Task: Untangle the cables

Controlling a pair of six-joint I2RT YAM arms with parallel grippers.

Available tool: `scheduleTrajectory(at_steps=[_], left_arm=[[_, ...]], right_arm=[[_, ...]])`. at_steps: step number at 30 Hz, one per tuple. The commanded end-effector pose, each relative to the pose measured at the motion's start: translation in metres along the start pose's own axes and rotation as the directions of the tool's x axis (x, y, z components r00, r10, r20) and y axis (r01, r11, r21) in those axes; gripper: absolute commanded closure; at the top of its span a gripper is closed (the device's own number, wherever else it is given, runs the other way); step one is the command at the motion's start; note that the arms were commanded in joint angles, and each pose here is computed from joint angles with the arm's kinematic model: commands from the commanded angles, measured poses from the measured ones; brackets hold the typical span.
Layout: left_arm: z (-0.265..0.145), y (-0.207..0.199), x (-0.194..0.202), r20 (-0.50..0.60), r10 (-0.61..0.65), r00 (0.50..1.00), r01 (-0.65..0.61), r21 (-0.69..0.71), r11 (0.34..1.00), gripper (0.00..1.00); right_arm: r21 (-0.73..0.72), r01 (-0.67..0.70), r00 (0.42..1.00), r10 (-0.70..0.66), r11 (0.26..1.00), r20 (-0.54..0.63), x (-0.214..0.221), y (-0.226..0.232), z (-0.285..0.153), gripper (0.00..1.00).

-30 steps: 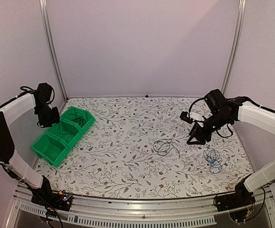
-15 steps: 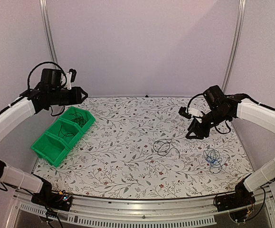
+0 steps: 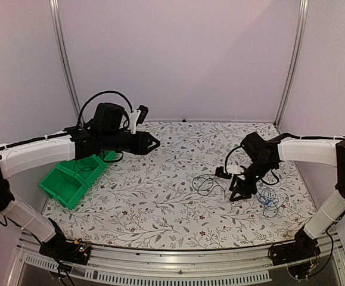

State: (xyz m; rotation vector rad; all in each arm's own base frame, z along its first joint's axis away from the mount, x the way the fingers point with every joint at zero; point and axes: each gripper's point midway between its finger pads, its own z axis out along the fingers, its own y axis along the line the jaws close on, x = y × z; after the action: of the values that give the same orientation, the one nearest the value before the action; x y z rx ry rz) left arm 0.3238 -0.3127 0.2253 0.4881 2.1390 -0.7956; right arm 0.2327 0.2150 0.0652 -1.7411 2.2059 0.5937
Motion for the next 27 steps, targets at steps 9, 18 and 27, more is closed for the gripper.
scheduleTrajectory(at_steps=[9,18,27], left_arm=[[0.002,0.001,-0.006,0.015,-0.032,0.999,0.032,-0.052,0.998,0.64],[0.002,0.006,-0.002,0.018,-0.043,0.999,0.044,-0.068,0.997,0.64],[0.006,-0.042,-0.005,0.151,0.230,0.962,-0.236,0.023,0.972,0.52]], right_arm=[[0.010,0.179,0.984,-0.179,0.984,-0.015,-0.010,-0.010,0.050,0.49],[0.027,0.156,0.987,-0.156,0.987,-0.031,-0.006,-0.018,0.059,0.85],[0.068,0.171,0.960,-0.182,0.983,0.213,-0.121,-0.004,-0.068,1.00]])
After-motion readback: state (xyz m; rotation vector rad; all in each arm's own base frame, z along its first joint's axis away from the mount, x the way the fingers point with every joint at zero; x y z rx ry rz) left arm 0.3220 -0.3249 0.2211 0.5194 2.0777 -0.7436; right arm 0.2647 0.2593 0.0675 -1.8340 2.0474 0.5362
